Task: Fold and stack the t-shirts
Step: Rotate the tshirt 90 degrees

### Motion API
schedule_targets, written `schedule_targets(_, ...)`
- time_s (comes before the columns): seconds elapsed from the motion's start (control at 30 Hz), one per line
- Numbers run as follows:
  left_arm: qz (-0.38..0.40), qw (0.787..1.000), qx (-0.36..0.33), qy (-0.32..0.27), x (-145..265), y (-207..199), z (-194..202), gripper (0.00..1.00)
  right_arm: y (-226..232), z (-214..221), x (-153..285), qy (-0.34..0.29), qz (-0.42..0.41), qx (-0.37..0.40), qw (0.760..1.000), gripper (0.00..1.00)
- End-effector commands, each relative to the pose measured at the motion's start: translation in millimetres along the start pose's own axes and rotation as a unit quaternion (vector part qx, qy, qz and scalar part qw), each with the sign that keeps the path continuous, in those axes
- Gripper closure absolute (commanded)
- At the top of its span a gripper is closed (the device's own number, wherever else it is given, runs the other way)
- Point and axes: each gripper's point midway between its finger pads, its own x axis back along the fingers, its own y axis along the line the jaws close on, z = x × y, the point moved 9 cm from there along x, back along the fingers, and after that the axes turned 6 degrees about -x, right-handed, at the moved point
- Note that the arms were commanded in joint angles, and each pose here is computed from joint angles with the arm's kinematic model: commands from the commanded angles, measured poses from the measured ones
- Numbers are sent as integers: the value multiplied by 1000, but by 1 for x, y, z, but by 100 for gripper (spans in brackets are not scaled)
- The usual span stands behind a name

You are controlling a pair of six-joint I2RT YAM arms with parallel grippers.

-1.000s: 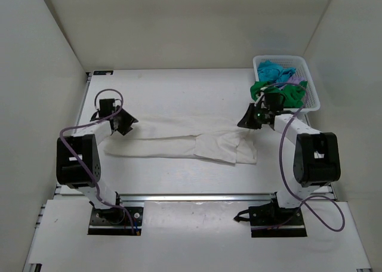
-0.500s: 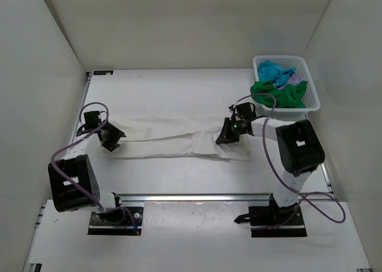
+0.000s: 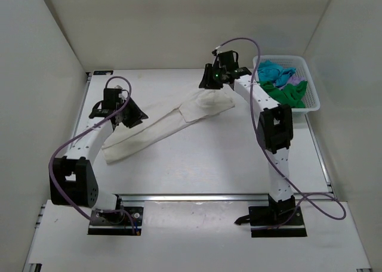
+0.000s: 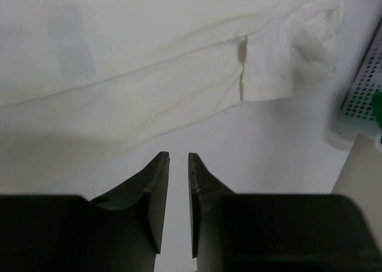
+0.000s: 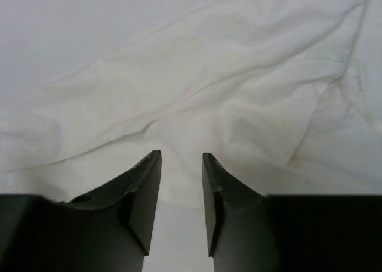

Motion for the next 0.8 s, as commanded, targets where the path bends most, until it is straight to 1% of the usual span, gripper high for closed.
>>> schedule_targets(0.0,75,997,-3,1,2,-28,-20,76,54,27,62,19,15,51,998,72)
schedule_targets(0.03,97,995,-18,-14,8,-43,-34,90,49,47,79,31,12,27,999,80)
schedule_targets(0.07,106,994,-28,-5,6,-52,-34,94,43,62,100,17,-2,-2,1000,85)
schedule_targets(0.1,129,990,-45,-29,19,-72,-46,100,47,64,113,-5,-36,-8,999,96)
schedule_targets(0.13,147,987,-57,-41,28,-89,-51,100,36,80,141,-17,-33,-38,999,99)
schedule_targets(0.17,166,982,-71,-47,35,-103,-50,100,36,96,161,-35,-44,-42,998,100)
schedule_targets(0.2,184,978,-82,-59,46,-117,-52,100,37,99,171,-61,-42,-41,996,100)
schedule_targets(0.23,205,972,-92,-75,59,-132,-51,99,39,116,181,-63,-44,-39,996,100)
schedule_targets(0.27,225,966,-94,-89,74,-141,-49,98,45,134,176,-50,-58,-35,996,100)
schedule_targets(0.3,243,961,-97,-89,78,-146,-42,94,56,147,167,-31,-83,-40,995,100)
schedule_targets(0.33,253,961,-79,-84,84,-143,-33,92,63,156,157,-17,-89,-37,995,99)
schedule_targets(0.37,273,956,-63,-86,92,-141,-28,92,81,170,138,-7,-91,-18,996,96)
schedule_targets(0.4,286,953,-59,-84,96,-140,-26,91,95,190,114,19,-93,0,995,96)
schedule_targets(0.43,287,952,-57,-86,102,-135,-22,88,112,188,107,16,-106,4,994,93)
schedule_targets(0.47,283,952,-67,-93,110,-133,-22,85,123,198,86,33,-111,1,993,90)
schedule_targets(0.5,262,959,-71,-82,114,-127,-18,84,129,213,65,53,-114,-11,992,87)
schedule_targets(0.53,252,958,-87,-108,127,-125,-25,79,138,212,55,44,-124,-7,991,80)
schedule_targets(0.57,229,961,-107,-113,136,-121,-22,72,145,222,40,50,-121,-12,991,75)
schedule_targets(0.6,200,965,-117,-123,148,-113,-19,68,151,233,26,57,-115,-12,992,70)
schedule_targets(0.63,175,967,-127,-135,160,-109,-20,61,155,242,12,64,-109,-21,992,65)
schedule_targets(0.67,174,964,-137,-144,171,-110,-19,56,158,245,4,67,-114,-29,991,63)
schedule_targets(0.7,158,967,-139,-142,178,-102,-16,53,163,250,-5,75,-115,-41,990,58)
schedule_targets(0.73,151,968,-141,-142,187,-97,-10,52,169,258,-14,83,-113,-50,989,57)
schedule_targets(0.77,141,970,-142,-140,186,-92,-9,51,169,260,-20,78,-104,-51,990,56)
